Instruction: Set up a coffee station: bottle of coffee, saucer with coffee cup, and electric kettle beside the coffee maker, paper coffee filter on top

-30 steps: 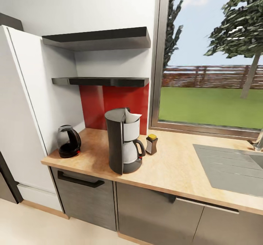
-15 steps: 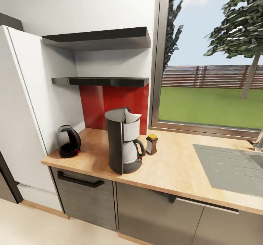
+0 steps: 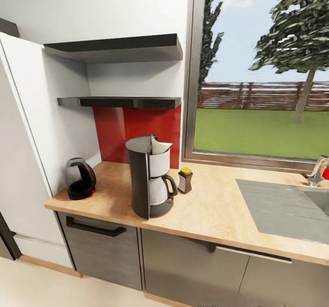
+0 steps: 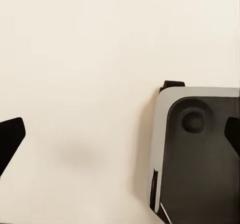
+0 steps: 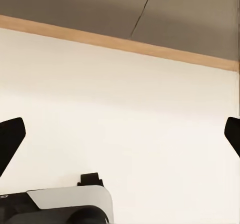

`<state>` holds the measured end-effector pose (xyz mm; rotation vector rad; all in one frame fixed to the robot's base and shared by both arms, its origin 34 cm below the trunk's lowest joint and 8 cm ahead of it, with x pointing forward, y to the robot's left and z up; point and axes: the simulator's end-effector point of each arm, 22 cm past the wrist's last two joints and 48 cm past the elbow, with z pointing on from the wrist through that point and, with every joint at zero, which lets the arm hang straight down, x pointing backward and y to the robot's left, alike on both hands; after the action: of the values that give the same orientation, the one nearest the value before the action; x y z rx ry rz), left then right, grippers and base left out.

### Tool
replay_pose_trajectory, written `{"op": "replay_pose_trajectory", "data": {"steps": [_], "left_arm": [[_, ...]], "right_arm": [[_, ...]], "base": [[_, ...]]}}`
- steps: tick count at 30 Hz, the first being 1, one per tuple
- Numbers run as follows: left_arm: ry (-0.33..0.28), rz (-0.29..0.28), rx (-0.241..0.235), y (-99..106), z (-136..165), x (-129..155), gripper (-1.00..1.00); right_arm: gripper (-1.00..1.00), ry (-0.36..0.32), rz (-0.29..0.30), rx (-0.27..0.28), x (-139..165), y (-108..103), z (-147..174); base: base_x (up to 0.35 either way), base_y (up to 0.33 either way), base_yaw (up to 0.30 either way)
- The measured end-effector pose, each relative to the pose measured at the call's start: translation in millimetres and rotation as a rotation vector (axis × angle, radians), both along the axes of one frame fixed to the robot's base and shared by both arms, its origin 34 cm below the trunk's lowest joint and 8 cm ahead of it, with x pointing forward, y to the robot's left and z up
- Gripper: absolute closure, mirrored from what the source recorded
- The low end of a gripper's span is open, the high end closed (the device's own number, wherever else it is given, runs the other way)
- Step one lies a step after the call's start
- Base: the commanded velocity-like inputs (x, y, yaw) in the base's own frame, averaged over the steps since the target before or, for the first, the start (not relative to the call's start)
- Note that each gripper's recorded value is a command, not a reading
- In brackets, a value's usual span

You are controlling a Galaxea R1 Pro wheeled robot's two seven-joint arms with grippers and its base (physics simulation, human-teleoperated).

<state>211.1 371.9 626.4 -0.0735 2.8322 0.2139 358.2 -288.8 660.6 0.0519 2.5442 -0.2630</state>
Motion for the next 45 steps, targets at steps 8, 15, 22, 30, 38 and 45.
{"op": "replay_pose_trajectory", "data": {"steps": [8, 15, 22, 30, 38, 45], "left_arm": [[-0.007, 0.0, -0.004, -3.3, 0.0, 1.8, -1.0], [-0.007, -0.005, -0.014, -11.2, -1.2, 1.7, -1.0], [-0.007, -0.008, -0.014, -11.8, -1.2, 1.8, -1.0], [-0.004, -0.005, -0.014, -11.4, -1.5, -0.2, -1.0], [0.001, -0.004, -0.015, -11.6, -1.8, -0.7, -1.0], [0.0, -0.003, -0.014, -11.3, -1.7, -0.4, -1.0]], "right_arm": [[-1.0, 0.0, -0.002, -0.015, 0.0, -20.1, 0.7], [-1.0, 0.002, 0.008, -0.003, 0.0, -20.5, 0.0], [-1.0, 0.088, 0.065, 0.097, -14.1, 3.0, -12.7], [-1.0, 0.135, 0.065, 0.109, -22.9, 0.8, -17.5], [-1.0, 0.135, 0.064, 0.104, -23.0, -3.4, -17.3], [-1.0, 0.135, 0.065, 0.104, -23.0, -4.0, -17.2]], "base": [[0.0, 0.0, -0.265], [0.0, 0.0, -0.29], [0.0, 0.0, -0.299], [0.0, 0.0, -0.3], [0.0, 0.0, -0.3], [0.062, -0.131, -0.3]]}}
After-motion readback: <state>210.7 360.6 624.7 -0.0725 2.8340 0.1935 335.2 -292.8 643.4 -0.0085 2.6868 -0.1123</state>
